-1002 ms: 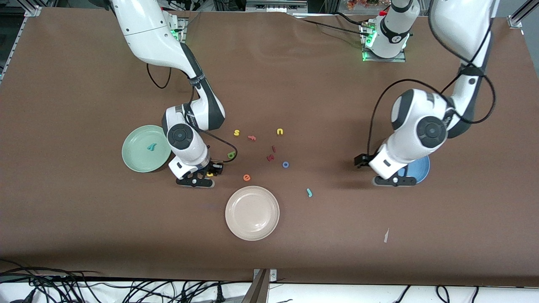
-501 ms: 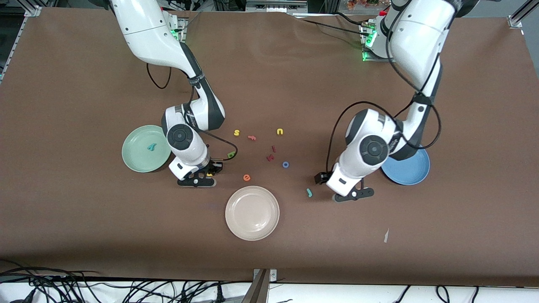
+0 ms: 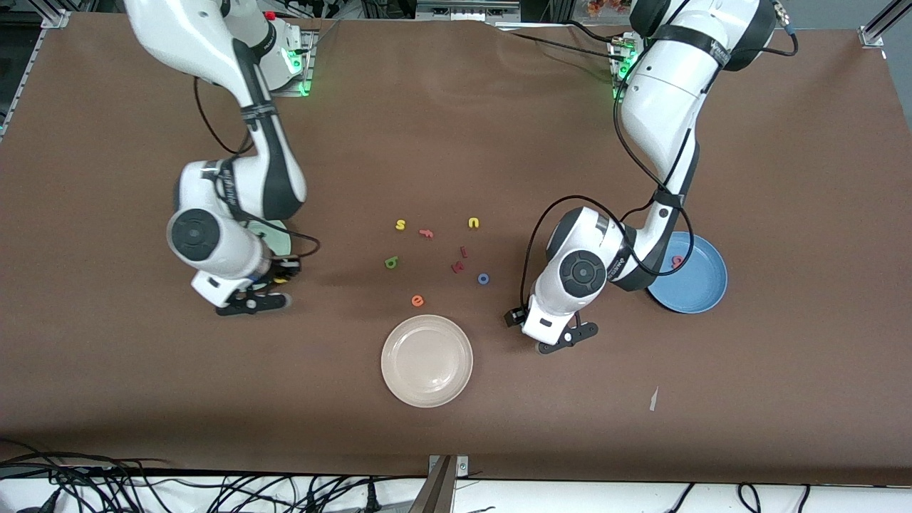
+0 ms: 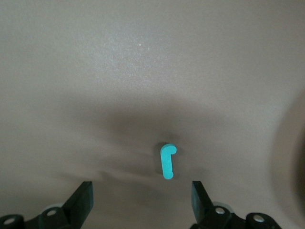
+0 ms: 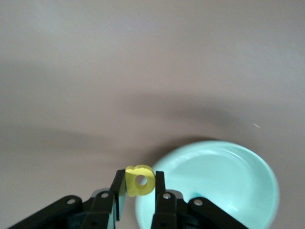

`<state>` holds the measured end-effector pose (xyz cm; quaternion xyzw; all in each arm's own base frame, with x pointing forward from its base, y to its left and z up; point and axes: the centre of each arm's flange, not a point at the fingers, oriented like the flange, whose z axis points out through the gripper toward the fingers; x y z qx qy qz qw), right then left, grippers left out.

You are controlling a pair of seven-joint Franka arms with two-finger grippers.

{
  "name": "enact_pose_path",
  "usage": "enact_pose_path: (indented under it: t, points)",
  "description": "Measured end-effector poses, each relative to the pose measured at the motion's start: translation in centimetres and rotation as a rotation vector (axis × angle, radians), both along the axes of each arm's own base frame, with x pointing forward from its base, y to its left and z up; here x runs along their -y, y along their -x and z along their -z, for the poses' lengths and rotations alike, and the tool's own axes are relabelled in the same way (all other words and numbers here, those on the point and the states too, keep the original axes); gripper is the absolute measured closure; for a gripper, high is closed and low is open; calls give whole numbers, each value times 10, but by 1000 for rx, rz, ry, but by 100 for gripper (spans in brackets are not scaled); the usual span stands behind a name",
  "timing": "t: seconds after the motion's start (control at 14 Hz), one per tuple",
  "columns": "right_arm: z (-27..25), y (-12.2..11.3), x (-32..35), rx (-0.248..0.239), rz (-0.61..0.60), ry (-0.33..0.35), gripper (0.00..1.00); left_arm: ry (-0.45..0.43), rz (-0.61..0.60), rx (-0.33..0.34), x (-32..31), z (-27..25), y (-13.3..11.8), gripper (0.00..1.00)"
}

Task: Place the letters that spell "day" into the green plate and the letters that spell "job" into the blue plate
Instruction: 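Grasp the yellow d with the right gripper while the left gripper grasps r, then open the right gripper over the green plate while the left gripper carries r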

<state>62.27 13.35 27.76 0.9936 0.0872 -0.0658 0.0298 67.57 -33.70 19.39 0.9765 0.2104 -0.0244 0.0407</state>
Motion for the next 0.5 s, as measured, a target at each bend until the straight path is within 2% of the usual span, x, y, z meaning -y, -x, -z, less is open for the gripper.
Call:
enact_pose_path:
  t: [0.14, 0.21, 0.29, 0.36, 0.43, 0.5]
  points:
    - [11, 23, 37, -56, 17, -19, 72, -5, -31, -1, 4, 7, -1, 13]
    - [18, 36, 54, -84, 31, -25, 72, -8, -37, 0, 5, 10, -2, 19]
    - [25, 48, 70, -112, 36, -29, 72, -10, -41, 2, 5, 13, -3, 19]
    - [34, 60, 84, -135, 42, -32, 72, -13, -48, 3, 5, 15, -5, 26]
    - [44, 68, 95, -143, 46, -31, 72, -16, -56, 3, 4, 17, -5, 33]
    - [53, 75, 103, -146, 54, -26, 72, -20, -65, 4, 4, 19, -6, 33]
